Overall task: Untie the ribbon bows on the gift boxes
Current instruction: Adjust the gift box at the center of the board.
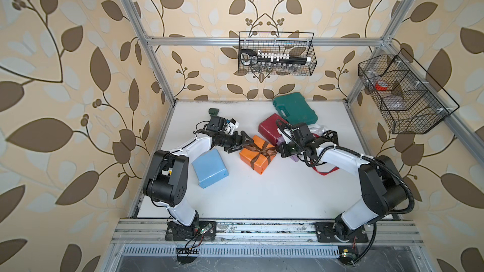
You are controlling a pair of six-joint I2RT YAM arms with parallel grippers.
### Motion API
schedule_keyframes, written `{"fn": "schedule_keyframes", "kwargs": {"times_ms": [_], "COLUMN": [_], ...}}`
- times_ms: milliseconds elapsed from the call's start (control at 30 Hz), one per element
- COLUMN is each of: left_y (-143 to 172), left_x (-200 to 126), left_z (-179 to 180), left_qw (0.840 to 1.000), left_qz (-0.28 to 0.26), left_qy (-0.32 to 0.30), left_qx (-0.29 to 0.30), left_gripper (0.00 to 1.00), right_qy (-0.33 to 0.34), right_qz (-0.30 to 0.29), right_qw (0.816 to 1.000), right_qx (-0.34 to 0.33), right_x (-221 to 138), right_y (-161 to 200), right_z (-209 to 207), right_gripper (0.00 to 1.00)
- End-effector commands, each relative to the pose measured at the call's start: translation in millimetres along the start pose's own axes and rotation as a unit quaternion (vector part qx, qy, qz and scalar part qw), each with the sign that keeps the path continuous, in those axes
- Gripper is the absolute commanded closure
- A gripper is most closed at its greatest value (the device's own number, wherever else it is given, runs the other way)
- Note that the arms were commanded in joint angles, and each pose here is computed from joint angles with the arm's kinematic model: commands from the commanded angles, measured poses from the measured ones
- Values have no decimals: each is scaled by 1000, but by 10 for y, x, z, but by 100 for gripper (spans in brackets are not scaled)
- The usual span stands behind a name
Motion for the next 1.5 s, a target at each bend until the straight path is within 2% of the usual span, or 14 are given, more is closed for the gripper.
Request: {"fn": "schedule_keyframes", "kwargs": {"times_ms": [0, 167, 333, 467, 567, 667, 733, 900, 967, 1033, 1067, 1300, 1467], "left_y": [-135, -291, -438, -472, -449, -432, -410, -313, -292, -297, -311, -392, -431], "left_x": [-130, -81, 0, 119, 250, 304, 304, 334, 331, 301, 279, 158, 157], "left_z": [-146, 8, 110, 140, 75, 37, 34, -20, -45, -83, -114, -285, -312], "left_qw": [999, 997, 995, 995, 996, 997, 997, 998, 998, 998, 998, 997, 997], "left_qz": [-27, -47, -61, -46, -21, -12, -10, 9, 13, 10, 7, -10, -16], "left_qy": [-11, -56, -73, -82, -70, -53, -56, -47, -43, -41, -40, -33, -29], "left_qx": [31, 21, 16, 36, 60, 60, 55, 49, 48, 49, 51, 68, 71], "left_gripper": [9, 9, 13, 28, 39, 49, 64, 67, 76, 91, 94, 100, 100], "right_qy": [26, 46, 40, 38, 27, 26, 27, 26, 25, 26, 27, 24, 23], "right_qz": [4, 8, 10, 1, 2, 4, 4, 4, 3, 1, 1, 5, 4], "right_qw": [1000, 999, 999, 999, 999, 999, 999, 999, 999, 999, 999, 999, 999], "right_qx": [-18, -22, -24, -25, -26, -24, -23, -24, -24, -25, -25, -22, -23], "right_x": [-2, 30, 33, -16, -21, -14, -14, -5, -7, -20, -22, -13, -28], "right_y": [-21, -33, -32, -57, -67, -57, -57, -60, -65, -76, -69, -45, -45], "right_z": [-60, -122, -105, -84, -46, -45, -52, -46, -43, -42, -45, -42, -31], "right_gripper": [92, 100, 100, 100, 100, 100, 100, 100, 100, 100, 100, 100, 100]}}
Point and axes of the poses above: each gripper's point midway between its finger pads, its own x axis out along the fingers, its own z axis along the line the jaws close on, y = z × x, the point moved 3 cm from there along -x, back along the fingers, and after that the axes turned 7 degrees about x, right-handed, at the moved point
